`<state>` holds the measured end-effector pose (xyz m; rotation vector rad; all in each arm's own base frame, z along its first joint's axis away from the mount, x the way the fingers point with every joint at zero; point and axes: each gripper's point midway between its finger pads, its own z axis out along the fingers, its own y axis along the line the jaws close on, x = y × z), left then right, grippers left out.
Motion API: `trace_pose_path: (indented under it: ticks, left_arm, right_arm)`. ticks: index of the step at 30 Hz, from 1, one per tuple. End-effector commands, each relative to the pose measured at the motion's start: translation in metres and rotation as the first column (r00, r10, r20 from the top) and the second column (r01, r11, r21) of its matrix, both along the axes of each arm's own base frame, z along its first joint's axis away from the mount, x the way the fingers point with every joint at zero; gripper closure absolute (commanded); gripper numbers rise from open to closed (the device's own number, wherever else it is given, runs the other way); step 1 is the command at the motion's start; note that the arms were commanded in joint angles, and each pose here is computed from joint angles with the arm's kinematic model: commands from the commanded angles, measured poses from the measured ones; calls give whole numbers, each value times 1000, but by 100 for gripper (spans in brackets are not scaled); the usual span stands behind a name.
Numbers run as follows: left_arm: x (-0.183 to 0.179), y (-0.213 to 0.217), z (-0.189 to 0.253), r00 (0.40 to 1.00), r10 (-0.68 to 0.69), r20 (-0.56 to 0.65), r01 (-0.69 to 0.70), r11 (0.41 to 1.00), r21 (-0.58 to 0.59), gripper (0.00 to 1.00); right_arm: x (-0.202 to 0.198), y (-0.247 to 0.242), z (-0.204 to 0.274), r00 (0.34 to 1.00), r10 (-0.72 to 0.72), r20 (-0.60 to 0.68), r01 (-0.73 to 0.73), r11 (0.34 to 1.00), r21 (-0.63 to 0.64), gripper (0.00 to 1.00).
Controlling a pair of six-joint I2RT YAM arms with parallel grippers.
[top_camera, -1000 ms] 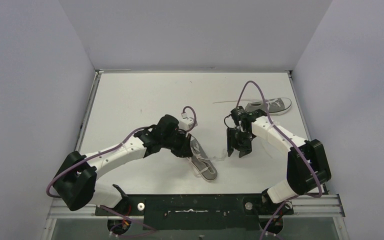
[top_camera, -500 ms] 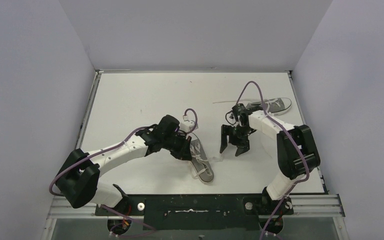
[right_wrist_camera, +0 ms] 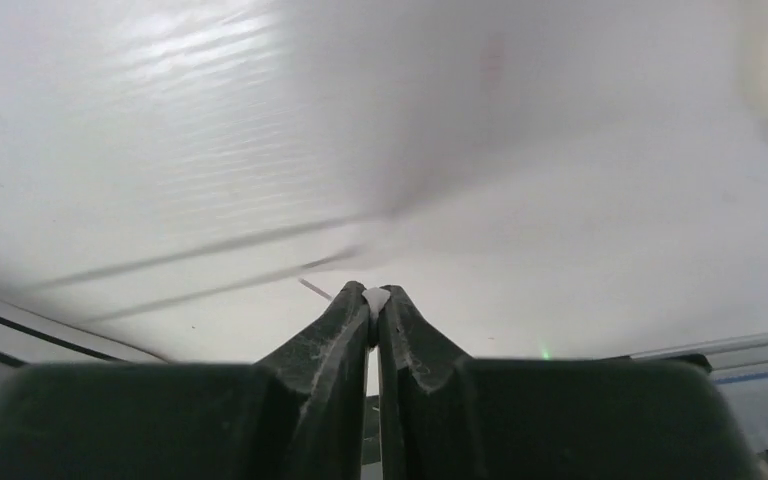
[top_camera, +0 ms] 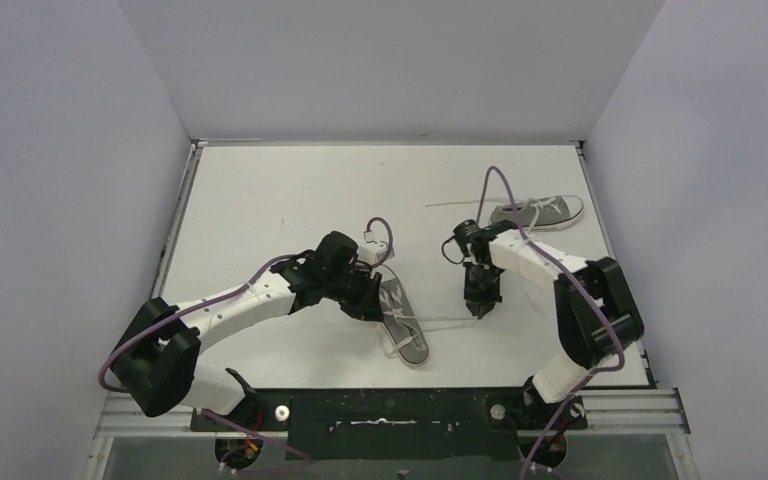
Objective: Tie the shoes
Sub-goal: Tie the shoelace on the shoe.
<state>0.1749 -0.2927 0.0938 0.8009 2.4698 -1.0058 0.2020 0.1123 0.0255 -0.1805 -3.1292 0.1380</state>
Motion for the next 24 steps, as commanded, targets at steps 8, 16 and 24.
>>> trace_pose_path:
  ticks: [8,16,24]
  left_arm:
    - [4,7,12,999,-7,41,8,1000,-30,100]
    - [5,0,18,999,-31,39,33,998,-49,100]
    - [2,-5,20,999,-40,34,43,996,-75,100]
  right_arm:
    - [3,-93,67,964,-212,158,216,976,-7,58]
    - [2,-31,45,986,-161,41,140,937,319,44]
    - [-22,-4,17,978,-203,-36,206,944,260,45]
